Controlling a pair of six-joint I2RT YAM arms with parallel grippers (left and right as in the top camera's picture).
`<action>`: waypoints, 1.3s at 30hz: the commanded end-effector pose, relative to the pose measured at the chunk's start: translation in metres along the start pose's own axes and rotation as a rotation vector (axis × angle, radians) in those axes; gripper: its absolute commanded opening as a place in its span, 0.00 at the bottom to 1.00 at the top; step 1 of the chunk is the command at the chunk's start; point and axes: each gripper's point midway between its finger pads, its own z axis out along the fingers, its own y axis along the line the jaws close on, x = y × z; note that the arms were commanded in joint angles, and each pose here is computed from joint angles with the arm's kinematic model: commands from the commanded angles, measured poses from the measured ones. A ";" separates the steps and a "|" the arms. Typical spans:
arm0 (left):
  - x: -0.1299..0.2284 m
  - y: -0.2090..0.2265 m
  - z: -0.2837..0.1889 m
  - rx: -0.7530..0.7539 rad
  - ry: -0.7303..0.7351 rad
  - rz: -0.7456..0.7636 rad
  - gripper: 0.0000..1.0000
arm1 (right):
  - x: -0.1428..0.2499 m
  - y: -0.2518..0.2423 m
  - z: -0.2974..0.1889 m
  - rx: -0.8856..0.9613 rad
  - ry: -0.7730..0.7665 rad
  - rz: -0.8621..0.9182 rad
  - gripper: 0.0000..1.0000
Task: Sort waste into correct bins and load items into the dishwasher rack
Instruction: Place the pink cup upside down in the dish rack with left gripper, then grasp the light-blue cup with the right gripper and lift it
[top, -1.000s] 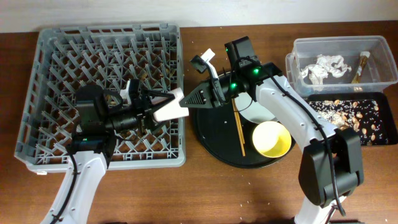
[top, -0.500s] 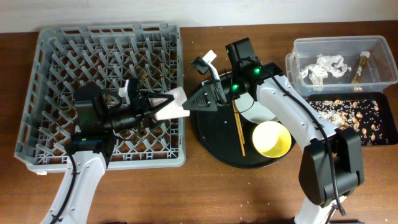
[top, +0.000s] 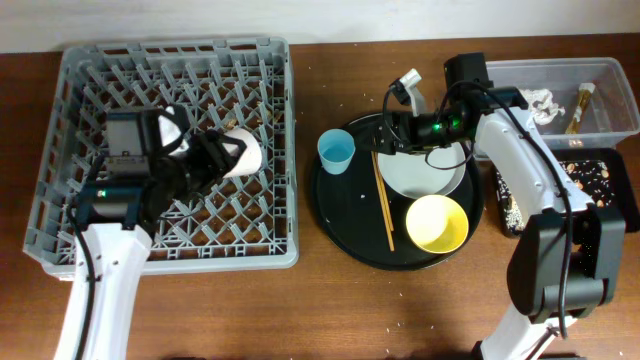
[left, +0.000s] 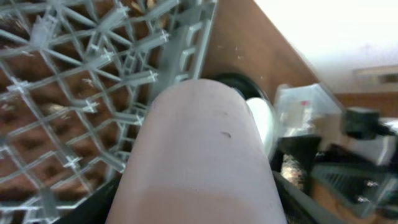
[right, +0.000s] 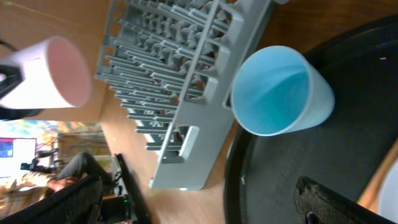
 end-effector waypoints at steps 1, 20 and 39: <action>0.012 0.013 0.006 -0.243 -0.064 0.170 0.22 | 0.000 -0.002 -0.010 0.087 -0.009 -0.035 0.98; 0.065 0.027 0.095 -0.477 0.197 0.304 0.98 | -0.009 -0.015 -0.006 0.193 -0.036 -0.010 0.88; -0.018 0.013 0.038 -0.476 0.052 0.169 0.92 | -0.006 -0.093 0.080 0.814 -0.097 0.142 0.04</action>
